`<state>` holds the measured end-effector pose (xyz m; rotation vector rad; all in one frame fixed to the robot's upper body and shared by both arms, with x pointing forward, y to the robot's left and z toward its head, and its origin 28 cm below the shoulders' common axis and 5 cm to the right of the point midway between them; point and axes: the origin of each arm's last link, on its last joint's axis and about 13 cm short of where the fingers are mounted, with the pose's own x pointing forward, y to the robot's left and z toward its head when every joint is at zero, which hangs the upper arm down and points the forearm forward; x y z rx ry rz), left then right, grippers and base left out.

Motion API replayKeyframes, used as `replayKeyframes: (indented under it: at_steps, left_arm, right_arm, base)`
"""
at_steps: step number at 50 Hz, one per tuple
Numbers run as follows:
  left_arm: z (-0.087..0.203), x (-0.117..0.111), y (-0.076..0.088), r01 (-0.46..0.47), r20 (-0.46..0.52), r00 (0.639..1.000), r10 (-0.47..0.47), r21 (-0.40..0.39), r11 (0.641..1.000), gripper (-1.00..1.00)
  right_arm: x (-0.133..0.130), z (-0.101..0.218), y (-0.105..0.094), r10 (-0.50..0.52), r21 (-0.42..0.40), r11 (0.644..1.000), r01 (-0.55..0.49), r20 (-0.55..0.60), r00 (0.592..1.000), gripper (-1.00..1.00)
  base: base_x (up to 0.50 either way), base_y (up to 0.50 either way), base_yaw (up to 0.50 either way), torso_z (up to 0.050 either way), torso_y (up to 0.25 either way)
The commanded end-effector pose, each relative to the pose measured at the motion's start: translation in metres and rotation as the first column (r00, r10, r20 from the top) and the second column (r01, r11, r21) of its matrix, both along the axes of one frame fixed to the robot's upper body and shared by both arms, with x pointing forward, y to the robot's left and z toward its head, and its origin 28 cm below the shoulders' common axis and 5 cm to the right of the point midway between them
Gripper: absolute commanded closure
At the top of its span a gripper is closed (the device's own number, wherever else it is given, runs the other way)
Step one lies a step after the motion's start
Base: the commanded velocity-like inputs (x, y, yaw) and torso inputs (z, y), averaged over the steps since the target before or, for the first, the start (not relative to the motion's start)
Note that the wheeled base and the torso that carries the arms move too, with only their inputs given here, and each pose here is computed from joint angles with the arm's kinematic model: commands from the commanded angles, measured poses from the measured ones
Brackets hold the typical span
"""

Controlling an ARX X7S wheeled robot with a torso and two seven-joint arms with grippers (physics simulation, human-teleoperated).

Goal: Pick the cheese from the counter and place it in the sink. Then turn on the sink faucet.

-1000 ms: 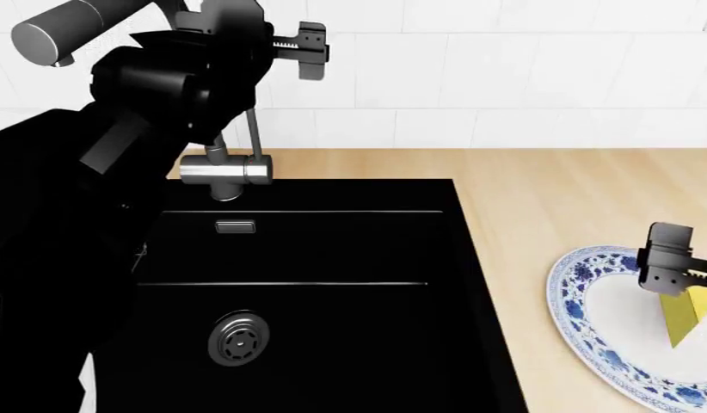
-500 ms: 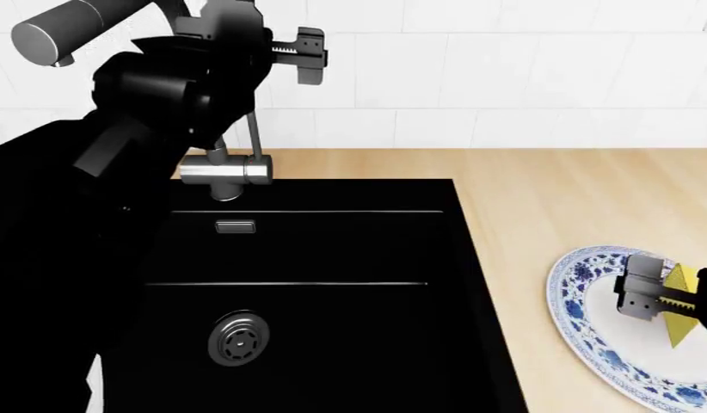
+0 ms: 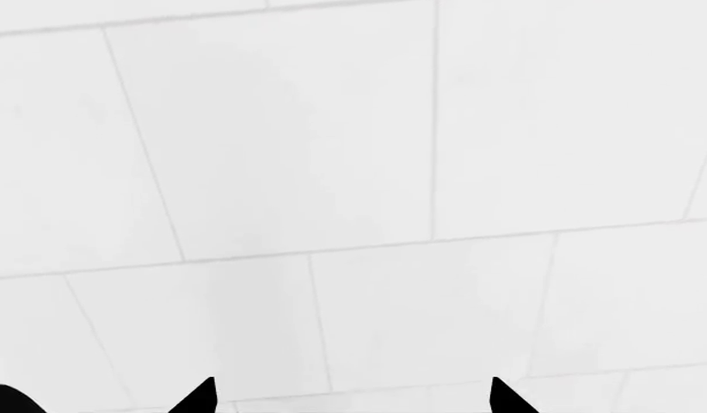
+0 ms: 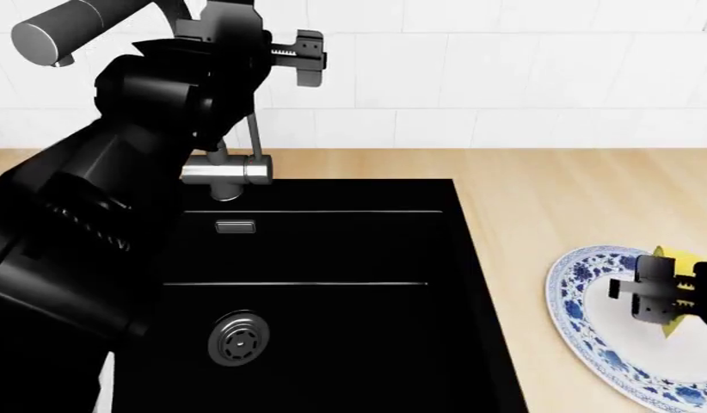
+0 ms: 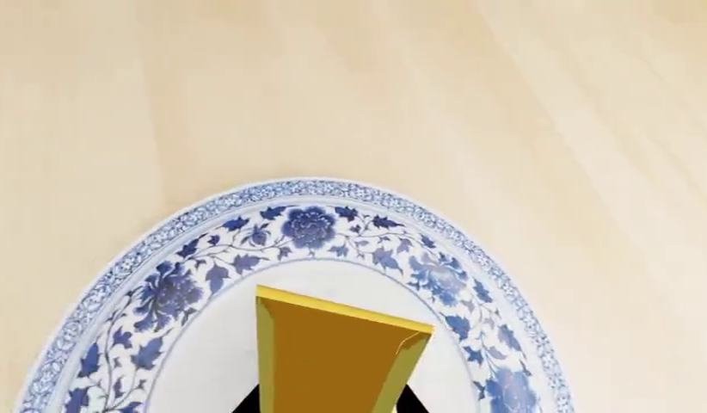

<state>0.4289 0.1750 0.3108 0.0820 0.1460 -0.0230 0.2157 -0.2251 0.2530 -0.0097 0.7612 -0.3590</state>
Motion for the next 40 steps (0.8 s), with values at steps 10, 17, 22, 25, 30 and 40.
replayKeyframes:
  at_steps: [10,17,22,25,30,40]
  left_arm:
    - [-0.001,0.000,0.003,-0.003,-0.006,1.000,0.002,-0.007,1.000,-1.00]
    - [0.001,0.000,0.000,0.002,-0.004,1.000,-0.002,-0.014,1.000,-1.00]
    - [-0.001,0.000,-0.002,0.007,-0.006,1.000,-0.007,-0.008,1.000,-1.00]
    - [0.000,-0.001,-0.003,0.012,-0.006,1.000,-0.012,-0.008,1.000,-1.00]
    - [0.001,-0.001,-0.004,0.012,-0.005,1.000,-0.012,-0.010,1.000,-1.00]
    - [0.004,-0.001,-0.004,0.014,-0.001,1.000,-0.014,-0.003,1.000,-1.00]
  right_arm:
    - [-0.017,0.085,0.058,0.381,-0.117,0.922,-0.369,0.102,0.919,1.00]
    - [0.028,0.089,0.115,0.595,-0.130,0.801,-0.584,0.077,0.800,1.00]
    - [0.054,0.083,0.160,0.716,-0.151,0.693,-0.705,0.022,0.698,1.00]
    - [0.070,0.076,0.193,0.777,-0.146,0.619,-0.771,-0.024,0.629,1.00]
    - [0.079,0.055,0.218,0.815,-0.127,0.566,-0.815,-0.063,0.576,1.00]
    - [0.113,-0.007,0.249,0.858,-0.028,0.504,-0.863,-0.091,0.505,1.00]
  base:
    - [0.00,0.00,0.00,0.000,0.000]
    - [0.00,0.00,0.00,0.000,0.000]
    - [0.00,0.00,0.00,0.000,0.000]
    - [0.00,0.00,0.00,0.000,0.000]
    - [0.00,0.00,0.00,0.000,0.000]
    - [0.00,0.00,0.00,0.000,0.000]
